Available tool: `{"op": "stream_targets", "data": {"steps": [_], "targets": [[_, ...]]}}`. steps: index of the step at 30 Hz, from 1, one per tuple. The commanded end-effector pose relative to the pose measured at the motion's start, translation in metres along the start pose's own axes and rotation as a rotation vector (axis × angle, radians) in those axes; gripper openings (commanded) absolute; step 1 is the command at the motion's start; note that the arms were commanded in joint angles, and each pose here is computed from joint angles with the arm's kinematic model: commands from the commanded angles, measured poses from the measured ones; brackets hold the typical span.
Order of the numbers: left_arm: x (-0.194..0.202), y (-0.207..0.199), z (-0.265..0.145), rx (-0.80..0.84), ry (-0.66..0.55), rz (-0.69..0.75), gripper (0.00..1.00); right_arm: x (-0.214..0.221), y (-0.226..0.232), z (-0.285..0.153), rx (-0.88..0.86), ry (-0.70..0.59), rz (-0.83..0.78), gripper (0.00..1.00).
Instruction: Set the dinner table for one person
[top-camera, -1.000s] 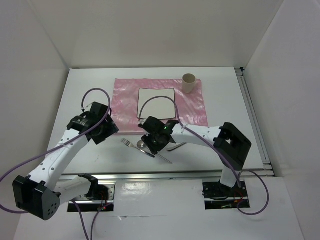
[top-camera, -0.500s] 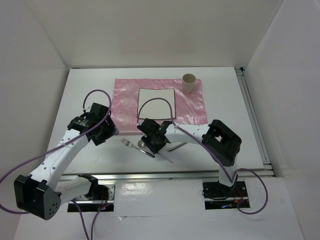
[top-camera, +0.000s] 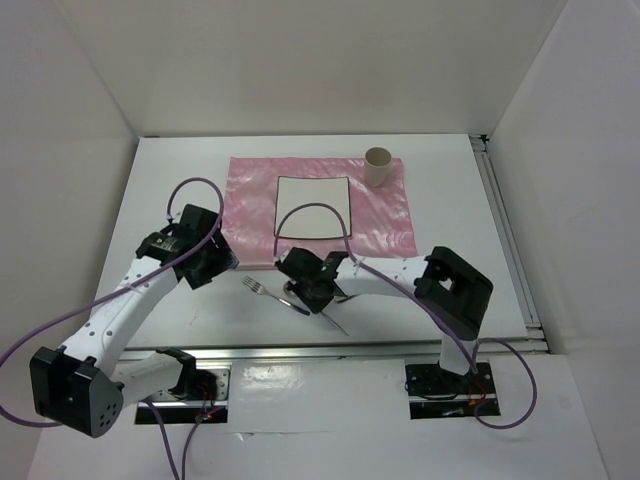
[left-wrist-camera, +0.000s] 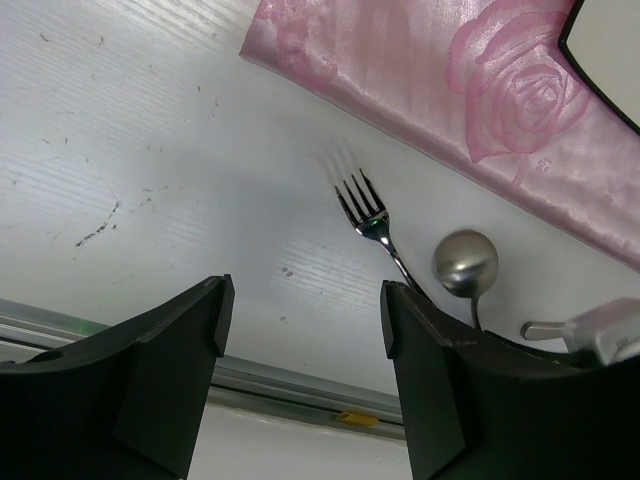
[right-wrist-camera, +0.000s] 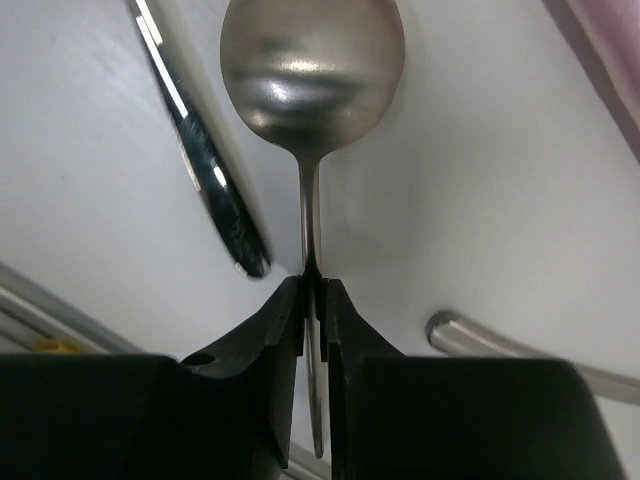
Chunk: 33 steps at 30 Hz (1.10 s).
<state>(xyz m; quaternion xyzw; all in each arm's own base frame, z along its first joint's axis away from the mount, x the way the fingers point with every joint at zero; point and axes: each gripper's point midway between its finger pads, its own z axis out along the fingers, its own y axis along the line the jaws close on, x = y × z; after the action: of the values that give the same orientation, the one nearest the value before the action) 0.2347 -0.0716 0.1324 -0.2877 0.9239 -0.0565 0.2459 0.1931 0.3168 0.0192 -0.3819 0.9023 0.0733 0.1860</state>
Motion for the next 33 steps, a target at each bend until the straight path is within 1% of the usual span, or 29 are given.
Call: {"op": "stream_targets", "data": {"steps": [1,6,7,8,9,12,13,15,16,18,19,22,24,30,33], "targets": [[-0.004,0.002,0.001,-0.001,-0.011,0.019,0.77,-0.017,0.002,-0.038,-0.009,-0.106,-0.023,0.00],[-0.009,0.002,0.000,-0.005,-0.026,0.019,0.77,-0.029,-0.012,-0.079,0.046,-0.184,0.000,0.00],[-0.010,0.002,-0.002,0.002,-0.032,0.017,0.77,-0.036,-0.020,-0.087,0.052,-0.199,0.036,0.00],[-0.010,0.002,-0.002,0.004,-0.028,0.000,0.77,-0.038,-0.027,-0.091,0.050,-0.201,0.084,0.00],[-0.012,0.000,-0.002,0.011,-0.034,-0.001,0.77,-0.040,-0.048,-0.096,0.065,-0.197,0.154,0.00],[-0.010,-0.003,-0.004,0.033,-0.023,-0.003,0.77,-0.046,-0.079,-0.104,0.066,-0.201,0.307,0.00],[-0.010,-0.003,-0.005,0.033,-0.023,-0.003,0.77,-0.051,-0.102,-0.107,0.079,-0.214,0.384,0.00],[-0.011,-0.004,-0.004,0.040,-0.029,-0.004,0.77,-0.052,-0.118,-0.110,0.066,-0.213,0.484,0.00],[-0.011,-0.004,-0.004,0.040,-0.029,-0.004,0.77,-0.053,-0.141,-0.114,0.080,-0.227,0.559,0.00],[-0.011,-0.004,-0.004,0.040,-0.029,-0.004,0.77,-0.052,-0.157,-0.105,0.063,-0.202,0.662,0.00],[-0.011,-0.004,-0.004,0.040,-0.029,-0.004,0.77,-0.050,-0.177,-0.103,0.087,-0.202,0.725,0.00],[-0.010,-0.003,-0.005,0.034,-0.023,-0.003,0.77,-0.058,-0.201,-0.098,0.110,-0.213,0.799,0.00],[-0.010,-0.003,-0.005,0.033,-0.023,-0.003,0.77,-0.067,-0.214,-0.098,0.112,-0.237,0.819,0.00],[-0.010,-0.003,-0.005,0.033,-0.023,-0.003,0.77,-0.067,-0.252,-0.073,0.159,-0.195,0.887,0.00],[-0.008,-0.001,-0.004,0.033,-0.023,-0.003,0.77,-0.074,-0.267,-0.064,0.168,-0.224,0.902,0.00]]}}
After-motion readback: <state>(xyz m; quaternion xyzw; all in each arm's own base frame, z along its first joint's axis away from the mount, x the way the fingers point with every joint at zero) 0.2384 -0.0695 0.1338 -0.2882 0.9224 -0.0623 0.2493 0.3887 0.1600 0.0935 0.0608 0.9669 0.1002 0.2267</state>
